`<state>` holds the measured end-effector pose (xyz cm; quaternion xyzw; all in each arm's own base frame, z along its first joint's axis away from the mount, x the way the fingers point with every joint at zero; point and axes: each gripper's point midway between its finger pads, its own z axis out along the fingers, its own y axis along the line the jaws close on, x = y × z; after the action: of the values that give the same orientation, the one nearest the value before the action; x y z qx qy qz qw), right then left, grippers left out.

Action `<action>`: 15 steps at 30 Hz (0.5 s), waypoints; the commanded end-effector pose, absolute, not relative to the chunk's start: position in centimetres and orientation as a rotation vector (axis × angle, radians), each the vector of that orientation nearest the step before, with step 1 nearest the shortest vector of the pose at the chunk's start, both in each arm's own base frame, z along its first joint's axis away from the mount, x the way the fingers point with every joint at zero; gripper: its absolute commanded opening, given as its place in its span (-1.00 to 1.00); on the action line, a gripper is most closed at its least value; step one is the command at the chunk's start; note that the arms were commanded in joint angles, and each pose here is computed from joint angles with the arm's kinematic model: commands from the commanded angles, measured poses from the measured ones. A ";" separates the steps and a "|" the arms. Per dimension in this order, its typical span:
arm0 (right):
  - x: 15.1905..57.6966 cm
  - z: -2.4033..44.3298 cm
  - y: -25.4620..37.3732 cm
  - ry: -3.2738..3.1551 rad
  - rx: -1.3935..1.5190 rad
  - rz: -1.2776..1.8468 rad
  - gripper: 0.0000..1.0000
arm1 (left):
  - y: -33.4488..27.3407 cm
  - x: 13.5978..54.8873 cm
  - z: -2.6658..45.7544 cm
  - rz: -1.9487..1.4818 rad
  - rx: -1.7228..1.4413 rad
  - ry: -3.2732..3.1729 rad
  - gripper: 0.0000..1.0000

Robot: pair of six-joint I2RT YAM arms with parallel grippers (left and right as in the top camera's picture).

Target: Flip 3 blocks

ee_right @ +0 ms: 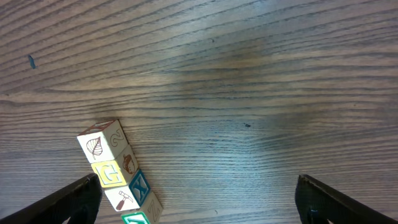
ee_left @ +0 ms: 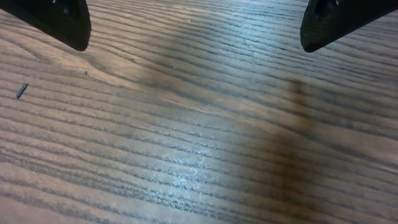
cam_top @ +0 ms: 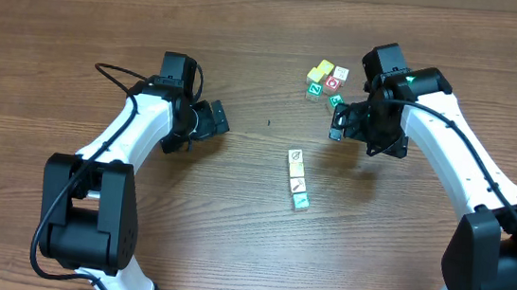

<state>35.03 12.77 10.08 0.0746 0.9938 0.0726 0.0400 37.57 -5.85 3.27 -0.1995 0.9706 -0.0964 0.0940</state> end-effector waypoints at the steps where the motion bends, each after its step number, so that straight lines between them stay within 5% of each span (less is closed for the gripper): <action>1: 35.2 10.1 12.5 3.037 0.232 0.216 1.00 | -6.5 38.3 3.5 -0.336 -0.582 2.859 1.00; 2: 35.1 10.1 12.5 3.037 0.232 0.216 1.00 | -7.0 38.2 3.6 -0.370 -0.549 2.870 0.83; 4: 35.2 10.1 12.5 3.037 0.232 0.216 1.00 | -7.9 37.9 3.7 -0.414 -0.448 2.892 0.04; 7: 35.2 10.1 12.5 3.037 0.232 0.216 1.00 | -8.5 37.1 3.4 -0.363 -0.410 2.923 -0.88; 15: 35.5 10.7 15.0 3.020 0.190 0.428 0.97 | -8.7 36.0 3.0 -0.225 -0.333 2.965 -0.92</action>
<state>36.23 13.59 10.32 0.0719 0.9910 0.0948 0.0619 35.81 -8.80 3.01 -0.1307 0.9849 -0.0884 0.0708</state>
